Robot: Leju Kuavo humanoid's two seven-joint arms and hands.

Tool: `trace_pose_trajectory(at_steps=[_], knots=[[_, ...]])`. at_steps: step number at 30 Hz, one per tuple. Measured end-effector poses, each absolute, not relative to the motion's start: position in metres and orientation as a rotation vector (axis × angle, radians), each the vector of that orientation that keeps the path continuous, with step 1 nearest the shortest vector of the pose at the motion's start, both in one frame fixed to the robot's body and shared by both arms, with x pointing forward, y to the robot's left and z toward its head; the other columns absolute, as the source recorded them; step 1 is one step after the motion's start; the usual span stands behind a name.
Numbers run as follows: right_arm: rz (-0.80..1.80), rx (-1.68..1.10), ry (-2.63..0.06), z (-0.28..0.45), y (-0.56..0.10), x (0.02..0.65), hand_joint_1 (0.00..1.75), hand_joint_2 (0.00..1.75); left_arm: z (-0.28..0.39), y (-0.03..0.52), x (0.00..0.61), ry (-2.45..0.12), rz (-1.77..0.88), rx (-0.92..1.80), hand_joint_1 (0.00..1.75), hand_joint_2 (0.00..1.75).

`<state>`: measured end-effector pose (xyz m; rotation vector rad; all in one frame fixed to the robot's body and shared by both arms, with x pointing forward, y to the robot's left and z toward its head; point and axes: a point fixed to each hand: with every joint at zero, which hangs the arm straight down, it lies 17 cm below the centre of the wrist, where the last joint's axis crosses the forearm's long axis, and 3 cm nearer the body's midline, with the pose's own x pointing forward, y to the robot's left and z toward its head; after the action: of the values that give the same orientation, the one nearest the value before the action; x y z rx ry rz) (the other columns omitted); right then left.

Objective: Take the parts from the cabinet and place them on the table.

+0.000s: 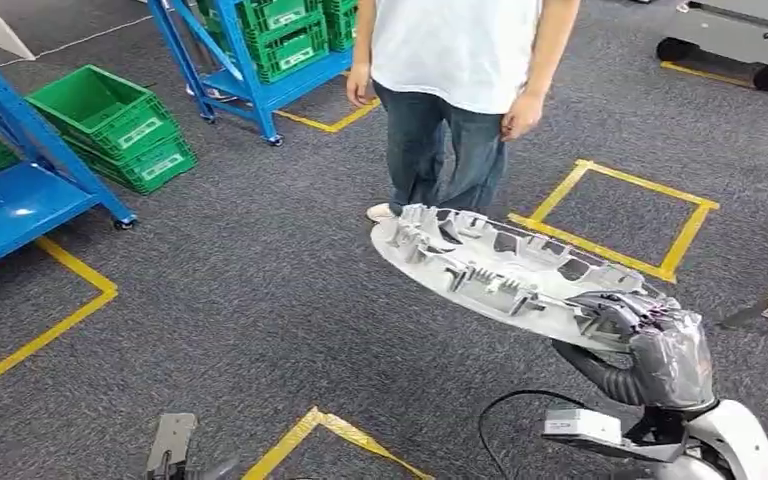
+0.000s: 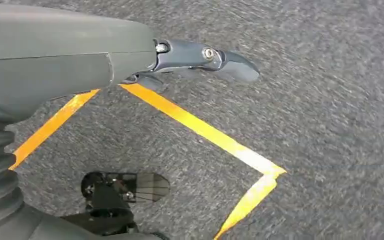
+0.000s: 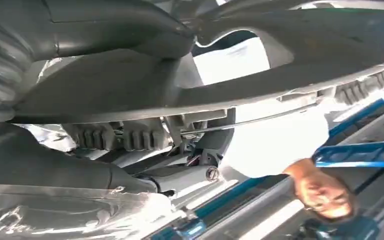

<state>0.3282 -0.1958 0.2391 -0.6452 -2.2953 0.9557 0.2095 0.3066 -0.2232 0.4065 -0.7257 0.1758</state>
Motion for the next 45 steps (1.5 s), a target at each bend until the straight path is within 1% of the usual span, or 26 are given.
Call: trace_pose_trajectory(at_steps=[7, 14, 18, 26, 45], knots=[[0.957, -0.691, -2.307, 0.243, -0.199, 0.328, 1.75, 1.75, -0.224, 0.302, 0.210, -0.722, 0.150, 0.398, 0.00, 1.75], [0.872, -0.906, -2.410, 0.282, -0.217, 0.321, 1.75, 1.75, -0.220, 0.292, 0.223, -0.741, 0.125, 0.382, 0.00, 1.75], [0.873, -0.992, -2.439, 0.293, -0.220, 0.318, 1.75, 1.75, -0.220, 0.290, 0.224, -0.743, 0.123, 0.379, 0.00, 1.75], [0.895, -1.276, -2.475, 0.321, -0.231, 0.311, 1.75, 1.75, -0.220, 0.290, 0.225, -0.742, 0.111, 0.377, 0.00, 1.75], [0.900, -1.372, -2.429, 0.326, -0.246, 0.303, 1.75, 1.75, -0.221, 0.290, 0.222, -0.737, 0.108, 0.377, 0.00, 1.75]])
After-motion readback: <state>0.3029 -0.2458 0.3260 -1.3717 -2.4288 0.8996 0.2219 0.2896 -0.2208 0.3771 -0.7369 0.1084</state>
